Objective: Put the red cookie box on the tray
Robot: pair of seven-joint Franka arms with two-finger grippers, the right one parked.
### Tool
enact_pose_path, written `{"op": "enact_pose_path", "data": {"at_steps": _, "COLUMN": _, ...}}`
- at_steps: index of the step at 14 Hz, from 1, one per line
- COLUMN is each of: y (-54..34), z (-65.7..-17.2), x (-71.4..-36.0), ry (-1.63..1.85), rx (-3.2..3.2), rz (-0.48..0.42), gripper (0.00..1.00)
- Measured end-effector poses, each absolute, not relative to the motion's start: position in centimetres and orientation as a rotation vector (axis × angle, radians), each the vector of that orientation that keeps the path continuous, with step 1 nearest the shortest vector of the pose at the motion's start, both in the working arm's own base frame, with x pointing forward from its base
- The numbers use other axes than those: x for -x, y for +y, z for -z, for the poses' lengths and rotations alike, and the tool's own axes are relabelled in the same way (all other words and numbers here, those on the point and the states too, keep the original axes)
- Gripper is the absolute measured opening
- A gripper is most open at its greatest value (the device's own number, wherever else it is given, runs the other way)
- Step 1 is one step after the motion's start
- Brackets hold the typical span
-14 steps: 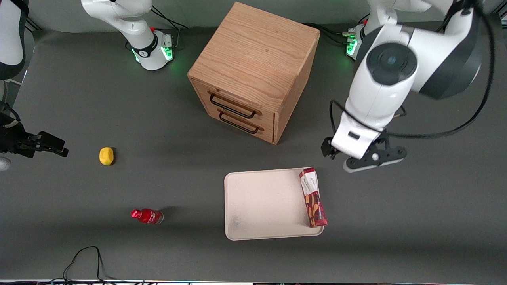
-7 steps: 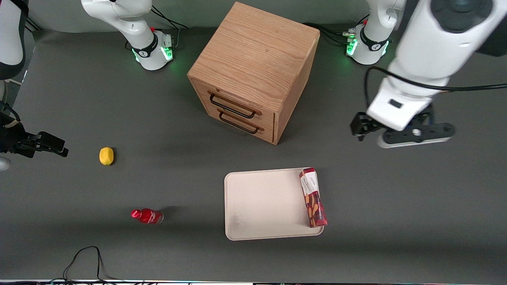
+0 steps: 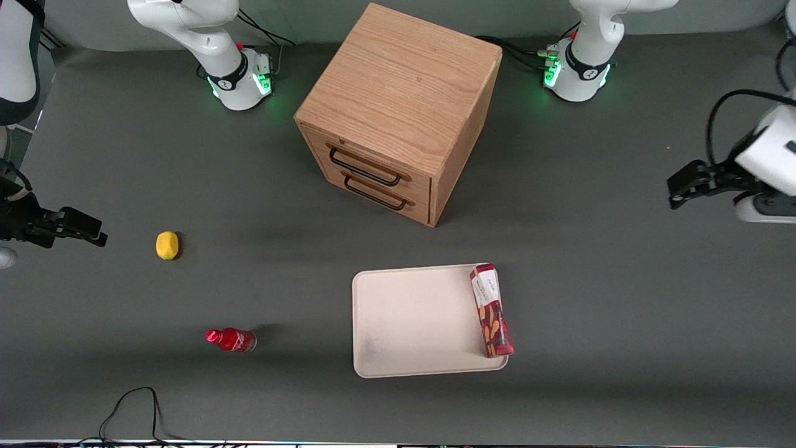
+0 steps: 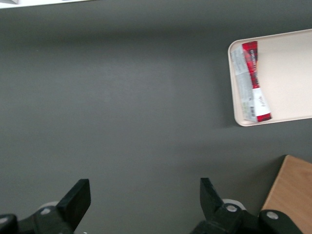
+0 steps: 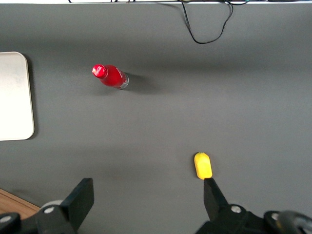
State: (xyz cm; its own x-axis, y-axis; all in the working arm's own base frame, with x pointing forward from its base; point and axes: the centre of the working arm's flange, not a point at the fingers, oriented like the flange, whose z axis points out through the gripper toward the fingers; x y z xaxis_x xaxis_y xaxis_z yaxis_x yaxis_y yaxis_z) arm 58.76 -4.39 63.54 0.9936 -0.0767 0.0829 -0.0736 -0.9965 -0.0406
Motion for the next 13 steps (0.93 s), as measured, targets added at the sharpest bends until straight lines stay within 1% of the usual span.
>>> {"op": "enact_pose_path", "data": {"at_steps": 2, "y": -2.5, "z": -63.2, "x": -58.0, "ry": 0.122, "rx": 3.095, "rz": 0.160, "gripper": 1.00}}
{"op": "enact_pose_path", "data": {"at_steps": 6, "y": -2.7, "z": -62.5, "x": -56.9, "ry": 0.128, "rx": 3.094, "rz": 0.146, "gripper": 1.00}}
{"op": "enact_pose_path", "data": {"at_steps": 13, "y": -1.8, "z": -63.3, "x": -55.9, "ry": 0.104, "rx": 3.095, "rz": 0.165, "gripper": 1.00}}
